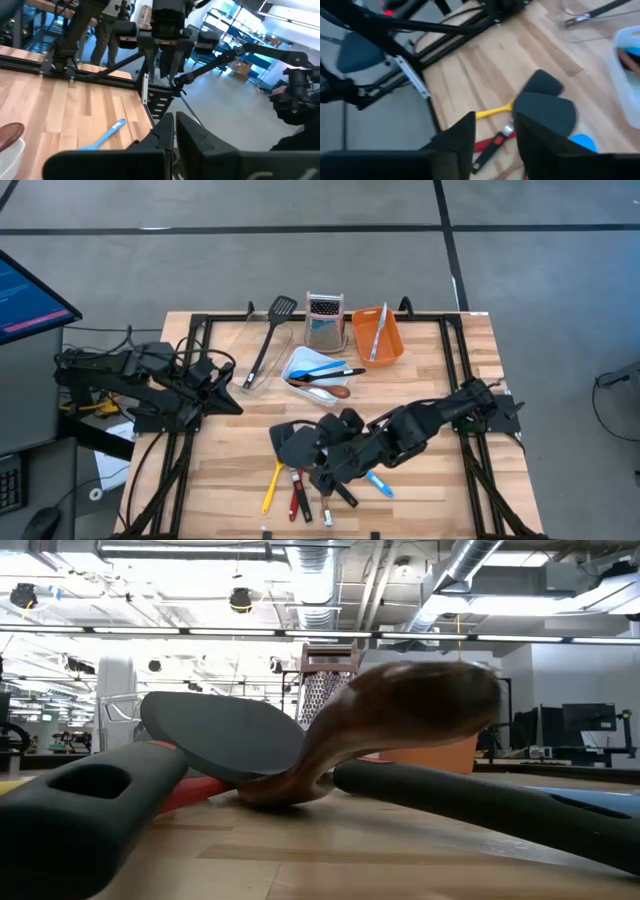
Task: Pick & Place Kitchen Items
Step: Put the black turner spatula into the transparent bin
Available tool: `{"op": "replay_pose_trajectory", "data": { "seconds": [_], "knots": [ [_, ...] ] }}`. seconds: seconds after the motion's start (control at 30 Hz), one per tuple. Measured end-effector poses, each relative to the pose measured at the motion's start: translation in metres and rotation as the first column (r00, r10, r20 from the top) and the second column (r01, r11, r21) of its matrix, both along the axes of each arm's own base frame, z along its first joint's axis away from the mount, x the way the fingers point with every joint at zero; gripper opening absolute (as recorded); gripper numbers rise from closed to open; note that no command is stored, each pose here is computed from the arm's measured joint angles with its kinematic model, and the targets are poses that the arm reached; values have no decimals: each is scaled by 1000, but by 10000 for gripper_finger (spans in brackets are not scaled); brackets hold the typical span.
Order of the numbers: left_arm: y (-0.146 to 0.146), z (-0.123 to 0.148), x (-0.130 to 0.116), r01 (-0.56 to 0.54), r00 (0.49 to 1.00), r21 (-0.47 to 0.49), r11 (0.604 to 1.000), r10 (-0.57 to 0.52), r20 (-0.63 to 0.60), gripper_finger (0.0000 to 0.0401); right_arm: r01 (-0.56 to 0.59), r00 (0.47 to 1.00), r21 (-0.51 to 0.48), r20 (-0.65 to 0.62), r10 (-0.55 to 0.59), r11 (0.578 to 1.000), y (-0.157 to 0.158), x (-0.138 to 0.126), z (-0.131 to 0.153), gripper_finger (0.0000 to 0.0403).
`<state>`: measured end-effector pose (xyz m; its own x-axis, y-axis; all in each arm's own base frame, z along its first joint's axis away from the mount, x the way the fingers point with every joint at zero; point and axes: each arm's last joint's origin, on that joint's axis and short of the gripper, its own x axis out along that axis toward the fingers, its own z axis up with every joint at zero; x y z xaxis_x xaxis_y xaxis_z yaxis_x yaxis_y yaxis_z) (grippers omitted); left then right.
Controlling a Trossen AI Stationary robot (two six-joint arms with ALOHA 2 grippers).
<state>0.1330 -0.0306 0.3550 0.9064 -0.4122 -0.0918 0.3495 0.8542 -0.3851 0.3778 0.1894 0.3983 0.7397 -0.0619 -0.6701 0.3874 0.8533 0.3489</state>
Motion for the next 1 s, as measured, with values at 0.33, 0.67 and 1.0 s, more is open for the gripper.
{"op": "replay_pose_trajectory", "data": {
  "seconds": [0.33, 0.67, 1.0],
  "knots": [
    [-9, 0, -2, 71, 997, 0, 997, -71, -4, 3, 60, 998, 6, 9, -60, 998, 13, -1, -8, 6],
    [-13, -2, 0, 92, 996, 4, 996, -92, -17, 3, 175, 968, 79, -195, -157, 981, 25, 11, -54, 2],
    [-15, -7, 8, 99, 995, 57, 993, -97, -32, 3, 202, 900, 115, -412, -139, 973, 41, 29, -113, 4]
  ]
}}
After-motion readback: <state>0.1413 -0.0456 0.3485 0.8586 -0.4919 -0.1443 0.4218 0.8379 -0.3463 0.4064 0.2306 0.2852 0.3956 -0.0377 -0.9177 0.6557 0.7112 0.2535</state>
